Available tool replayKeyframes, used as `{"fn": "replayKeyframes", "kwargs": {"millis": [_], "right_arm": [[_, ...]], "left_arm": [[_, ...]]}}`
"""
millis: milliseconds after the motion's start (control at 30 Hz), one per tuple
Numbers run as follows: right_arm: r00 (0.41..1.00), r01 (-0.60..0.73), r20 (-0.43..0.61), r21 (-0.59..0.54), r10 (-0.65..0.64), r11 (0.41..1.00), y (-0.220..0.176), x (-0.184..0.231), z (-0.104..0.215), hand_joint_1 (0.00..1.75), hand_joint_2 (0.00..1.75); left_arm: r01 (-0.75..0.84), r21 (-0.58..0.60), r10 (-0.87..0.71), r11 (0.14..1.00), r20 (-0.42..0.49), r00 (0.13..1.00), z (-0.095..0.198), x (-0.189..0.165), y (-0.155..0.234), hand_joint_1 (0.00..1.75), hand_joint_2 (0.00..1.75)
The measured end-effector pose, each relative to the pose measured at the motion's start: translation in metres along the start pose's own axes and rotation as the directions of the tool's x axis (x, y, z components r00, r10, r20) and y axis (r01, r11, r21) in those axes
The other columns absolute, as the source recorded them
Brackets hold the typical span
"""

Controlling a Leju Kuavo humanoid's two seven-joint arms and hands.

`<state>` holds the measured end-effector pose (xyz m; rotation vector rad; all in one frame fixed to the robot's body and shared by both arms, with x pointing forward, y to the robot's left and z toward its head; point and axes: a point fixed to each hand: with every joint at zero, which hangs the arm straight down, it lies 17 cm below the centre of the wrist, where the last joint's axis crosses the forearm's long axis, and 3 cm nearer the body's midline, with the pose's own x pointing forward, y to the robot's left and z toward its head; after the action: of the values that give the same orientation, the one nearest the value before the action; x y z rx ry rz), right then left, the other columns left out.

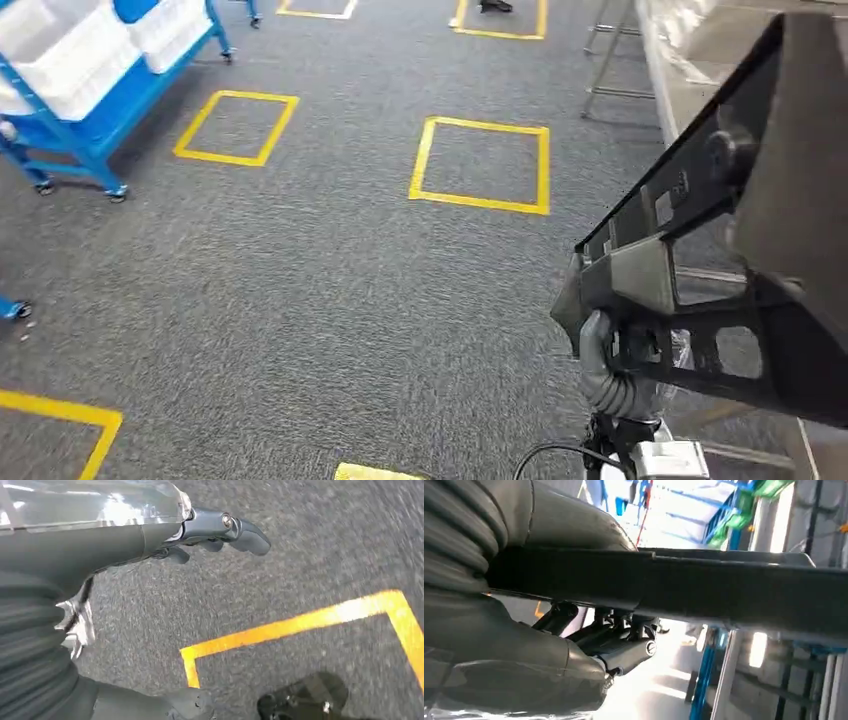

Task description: Take the parts from the cabinet and place them on the table.

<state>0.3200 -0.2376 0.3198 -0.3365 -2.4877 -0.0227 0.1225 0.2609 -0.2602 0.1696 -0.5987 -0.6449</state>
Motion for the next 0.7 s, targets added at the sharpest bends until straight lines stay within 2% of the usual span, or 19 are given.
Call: {"fn": "replayKeyframes", "kwargs": {"millis": [700], "right_arm": [[0.999,-0.014,0.033,-0.025,0.015,1.000,-0.003,0.008,-0.011,1.75,1.75]], "left_arm": [[0.048,-0.021,-0.047,0.999,0.033,0.998,-0.001,0.007,-0.004,0.00,1.75]]}}
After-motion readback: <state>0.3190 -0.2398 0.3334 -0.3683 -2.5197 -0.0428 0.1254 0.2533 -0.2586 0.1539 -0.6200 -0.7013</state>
